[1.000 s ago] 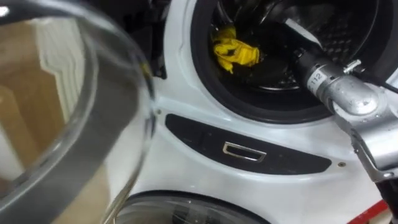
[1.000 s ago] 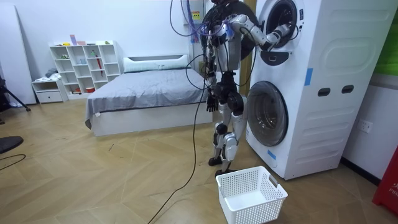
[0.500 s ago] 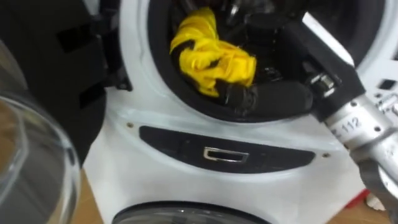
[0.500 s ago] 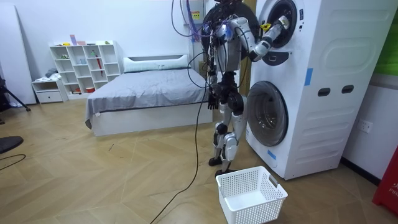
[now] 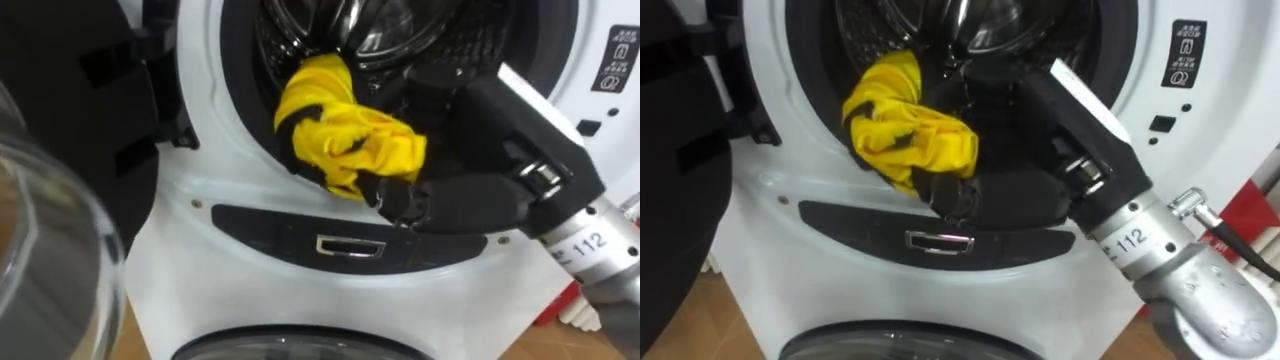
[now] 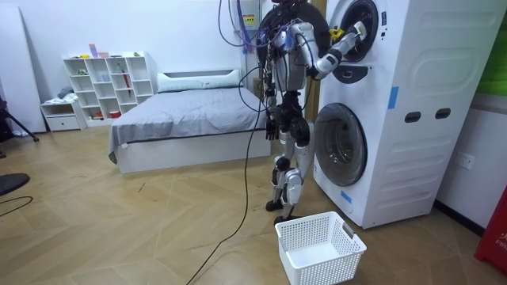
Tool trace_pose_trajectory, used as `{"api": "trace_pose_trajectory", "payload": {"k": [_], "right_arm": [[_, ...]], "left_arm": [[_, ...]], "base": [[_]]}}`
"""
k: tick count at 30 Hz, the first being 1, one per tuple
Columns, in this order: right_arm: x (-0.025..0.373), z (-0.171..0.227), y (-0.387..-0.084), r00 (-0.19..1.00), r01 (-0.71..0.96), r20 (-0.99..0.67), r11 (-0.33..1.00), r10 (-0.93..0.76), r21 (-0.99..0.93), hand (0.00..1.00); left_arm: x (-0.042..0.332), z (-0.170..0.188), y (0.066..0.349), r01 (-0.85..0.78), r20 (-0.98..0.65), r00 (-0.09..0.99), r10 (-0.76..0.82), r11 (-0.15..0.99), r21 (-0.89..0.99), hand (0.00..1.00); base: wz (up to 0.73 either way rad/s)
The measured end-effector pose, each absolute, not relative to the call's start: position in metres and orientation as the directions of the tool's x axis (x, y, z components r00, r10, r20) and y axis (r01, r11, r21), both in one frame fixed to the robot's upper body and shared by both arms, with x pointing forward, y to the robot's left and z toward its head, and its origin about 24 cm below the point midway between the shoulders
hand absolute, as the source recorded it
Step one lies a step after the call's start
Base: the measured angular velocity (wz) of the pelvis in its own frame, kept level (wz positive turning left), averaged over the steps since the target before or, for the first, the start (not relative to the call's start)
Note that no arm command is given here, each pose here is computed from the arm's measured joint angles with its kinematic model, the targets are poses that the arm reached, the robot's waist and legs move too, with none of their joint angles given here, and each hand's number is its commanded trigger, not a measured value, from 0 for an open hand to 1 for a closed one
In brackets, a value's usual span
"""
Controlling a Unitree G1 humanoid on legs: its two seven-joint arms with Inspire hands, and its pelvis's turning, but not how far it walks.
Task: Pick clothes from washing machine
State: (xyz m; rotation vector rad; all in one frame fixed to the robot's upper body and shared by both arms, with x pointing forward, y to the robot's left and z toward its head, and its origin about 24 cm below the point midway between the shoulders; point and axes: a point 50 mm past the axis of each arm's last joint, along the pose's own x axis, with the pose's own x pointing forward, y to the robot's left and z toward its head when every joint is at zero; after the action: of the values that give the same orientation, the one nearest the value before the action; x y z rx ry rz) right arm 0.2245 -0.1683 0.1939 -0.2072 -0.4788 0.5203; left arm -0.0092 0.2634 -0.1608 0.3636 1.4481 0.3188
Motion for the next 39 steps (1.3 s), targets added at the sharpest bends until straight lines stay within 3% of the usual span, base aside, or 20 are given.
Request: {"api": "trace_pose_trajectory", "payload": {"k": [20, 39], "right_arm": [[0.203, 0.161, -0.199, 0.843, -0.406, 0.267, 0.879, 0.466, -0.251, 1.0], [0.182, 0.148, -0.25, 0.945, -0.218, 0.185, 0.94, 0.271, -0.263, 1.0]], "left_arm": [[-0.007, -0.161, 0.263, 0.019, -0.919, 0.104, 0.381, 0.923, 0.385, 0.0], [0.039, -0.158, 0.267, 0.013, -0.906, 0.231, 0.355, 0.93, 0.368, 0.0]], "base": [[-0.22], [-0.51]]}}
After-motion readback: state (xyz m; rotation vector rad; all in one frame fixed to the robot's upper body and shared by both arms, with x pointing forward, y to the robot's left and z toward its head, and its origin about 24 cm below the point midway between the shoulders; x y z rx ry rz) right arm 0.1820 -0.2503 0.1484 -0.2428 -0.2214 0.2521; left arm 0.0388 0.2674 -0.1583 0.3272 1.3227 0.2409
